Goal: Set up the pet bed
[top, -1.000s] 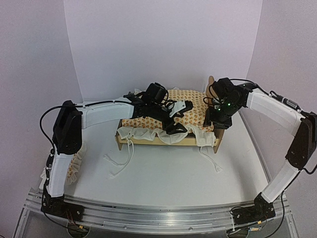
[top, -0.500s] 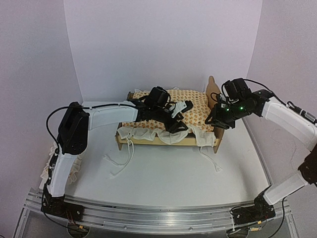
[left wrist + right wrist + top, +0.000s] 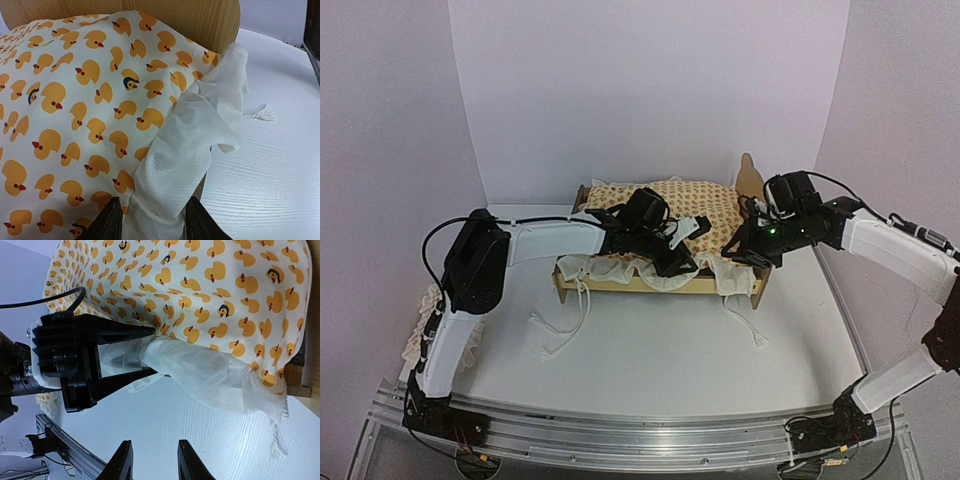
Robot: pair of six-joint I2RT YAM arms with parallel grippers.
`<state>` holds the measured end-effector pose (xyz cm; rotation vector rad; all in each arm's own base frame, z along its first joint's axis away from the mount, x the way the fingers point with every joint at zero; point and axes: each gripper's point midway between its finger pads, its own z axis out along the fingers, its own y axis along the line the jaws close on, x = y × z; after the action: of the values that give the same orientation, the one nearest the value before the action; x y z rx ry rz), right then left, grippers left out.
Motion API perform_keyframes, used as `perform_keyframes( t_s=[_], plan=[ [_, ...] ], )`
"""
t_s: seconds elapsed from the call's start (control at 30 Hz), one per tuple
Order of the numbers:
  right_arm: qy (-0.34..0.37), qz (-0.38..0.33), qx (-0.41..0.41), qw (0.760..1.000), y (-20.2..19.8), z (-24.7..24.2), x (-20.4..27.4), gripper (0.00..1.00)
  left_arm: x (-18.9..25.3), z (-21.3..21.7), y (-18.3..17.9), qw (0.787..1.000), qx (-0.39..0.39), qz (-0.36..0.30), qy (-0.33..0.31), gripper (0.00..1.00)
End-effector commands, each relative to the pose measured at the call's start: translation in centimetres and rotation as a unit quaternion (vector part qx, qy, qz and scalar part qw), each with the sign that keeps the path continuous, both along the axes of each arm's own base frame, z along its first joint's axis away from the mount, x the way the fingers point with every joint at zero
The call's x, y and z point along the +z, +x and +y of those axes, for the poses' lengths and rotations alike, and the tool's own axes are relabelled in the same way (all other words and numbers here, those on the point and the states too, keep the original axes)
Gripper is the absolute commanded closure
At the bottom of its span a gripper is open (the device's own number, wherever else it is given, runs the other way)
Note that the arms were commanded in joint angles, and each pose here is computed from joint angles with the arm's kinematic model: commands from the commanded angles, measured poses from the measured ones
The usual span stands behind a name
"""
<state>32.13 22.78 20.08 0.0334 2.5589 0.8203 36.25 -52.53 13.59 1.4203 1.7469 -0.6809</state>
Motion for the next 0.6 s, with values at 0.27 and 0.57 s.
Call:
perform_keyframes(
  t_s=[0.27, 0.57],
  plan=[
    [0.038, -0.078, 0.049, 0.995, 1.6, 6.0, -0.4, 0.87, 9.9, -0.8, 1.1, 0.995, 0.010, -0.073, -0.072, 1.00],
    [-0.037, -0.090, -0.054, 0.994, 6.5, 6.7, -5.3, 0.99, 13.1, 0.3, 1.6, 0.987, 0.017, -0.142, -0.071, 1.00]
  ],
)
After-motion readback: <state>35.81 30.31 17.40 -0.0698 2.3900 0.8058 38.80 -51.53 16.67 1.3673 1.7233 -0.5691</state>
